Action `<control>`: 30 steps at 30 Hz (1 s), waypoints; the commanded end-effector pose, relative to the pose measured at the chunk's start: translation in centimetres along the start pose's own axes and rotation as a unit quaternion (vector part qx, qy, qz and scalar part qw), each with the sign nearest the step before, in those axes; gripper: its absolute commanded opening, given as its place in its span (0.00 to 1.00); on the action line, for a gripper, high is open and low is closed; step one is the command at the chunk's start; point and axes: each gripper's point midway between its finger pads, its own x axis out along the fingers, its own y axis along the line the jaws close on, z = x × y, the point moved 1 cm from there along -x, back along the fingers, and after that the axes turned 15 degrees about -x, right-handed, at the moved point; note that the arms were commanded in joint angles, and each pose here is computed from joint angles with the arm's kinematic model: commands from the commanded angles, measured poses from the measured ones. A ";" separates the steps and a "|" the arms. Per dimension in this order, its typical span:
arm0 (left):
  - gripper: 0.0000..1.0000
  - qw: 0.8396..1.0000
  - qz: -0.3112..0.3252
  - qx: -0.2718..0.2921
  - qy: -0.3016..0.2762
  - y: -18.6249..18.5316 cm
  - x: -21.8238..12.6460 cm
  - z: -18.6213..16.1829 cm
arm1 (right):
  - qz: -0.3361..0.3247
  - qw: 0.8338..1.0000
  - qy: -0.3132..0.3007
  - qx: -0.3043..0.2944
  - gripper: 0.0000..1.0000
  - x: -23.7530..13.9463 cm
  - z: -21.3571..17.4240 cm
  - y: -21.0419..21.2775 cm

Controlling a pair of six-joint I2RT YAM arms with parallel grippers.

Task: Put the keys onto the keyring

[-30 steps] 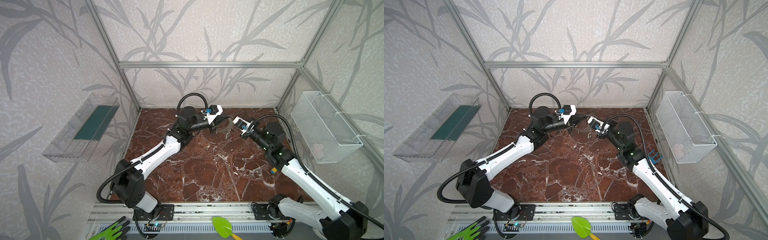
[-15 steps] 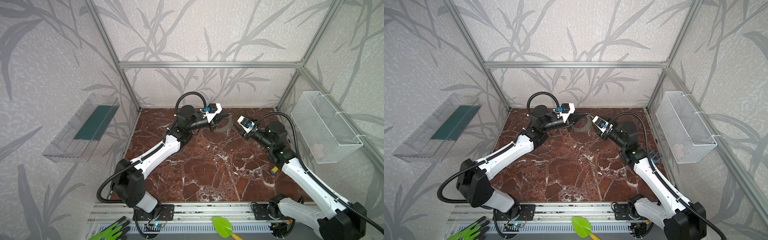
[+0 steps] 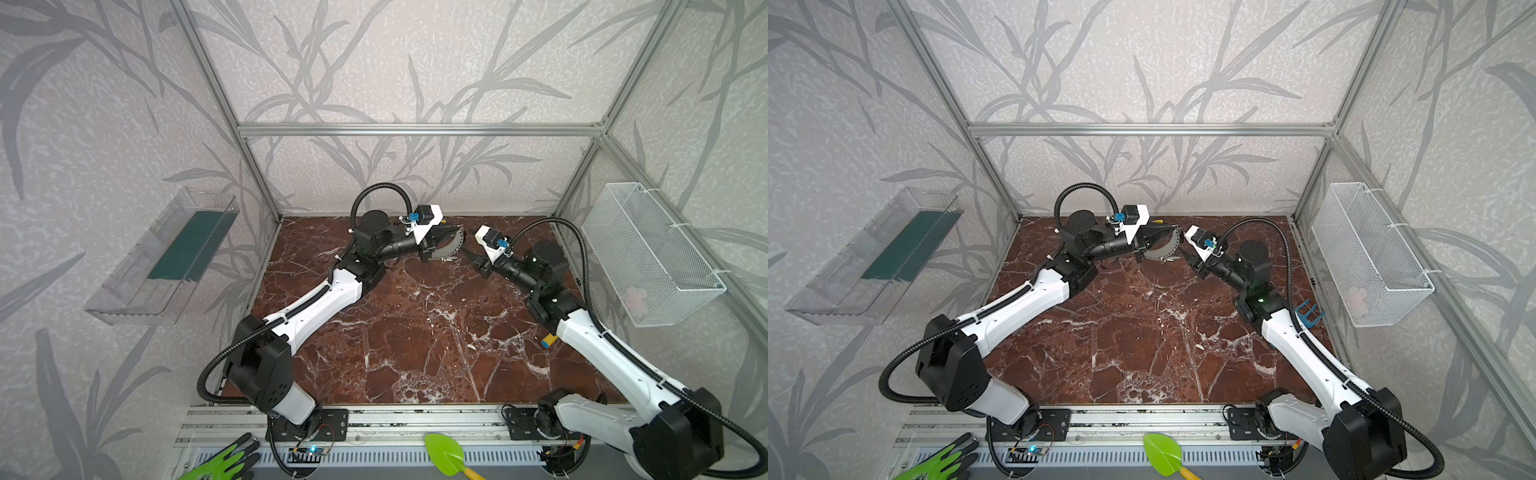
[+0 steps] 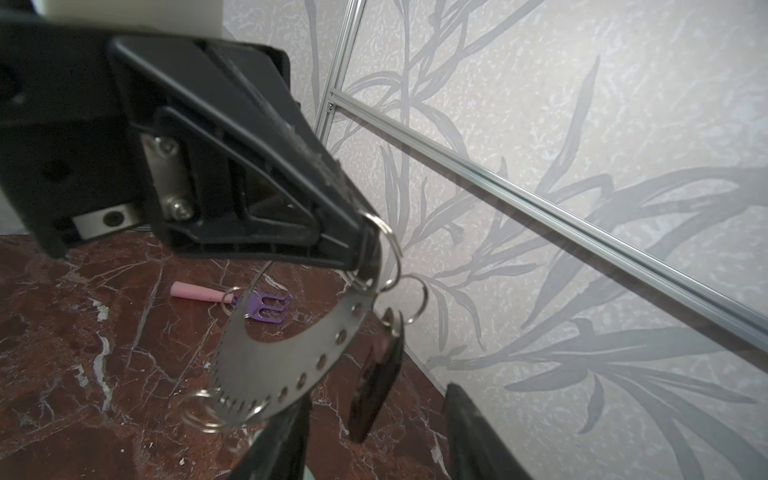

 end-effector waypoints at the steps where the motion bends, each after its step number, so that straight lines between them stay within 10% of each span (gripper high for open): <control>1: 0.00 1.000 -0.012 0.009 -0.023 -0.4 0.2 1.6 | -0.027 0.999 -0.031 0.010 0.49 0.1 1.4 -1.1; 8: 0.00 1.000 -0.012 0.009 -0.025 -0.4 0.2 1.8 | -0.017 0.999 -0.029 0.017 0.33 0.3 1.3 -0.8; 20: 0.00 0.999 -0.047 -0.006 -0.013 -1.3 0.2 1.5 | 0.043 0.997 -0.059 0.037 0.46 0.8 1.7 1.0; 30: 0.00 0.999 -0.041 0.000 -0.007 -1.1 0.0 1.4 | 0.042 0.996 -0.063 0.035 0.19 0.3 2.1 1.1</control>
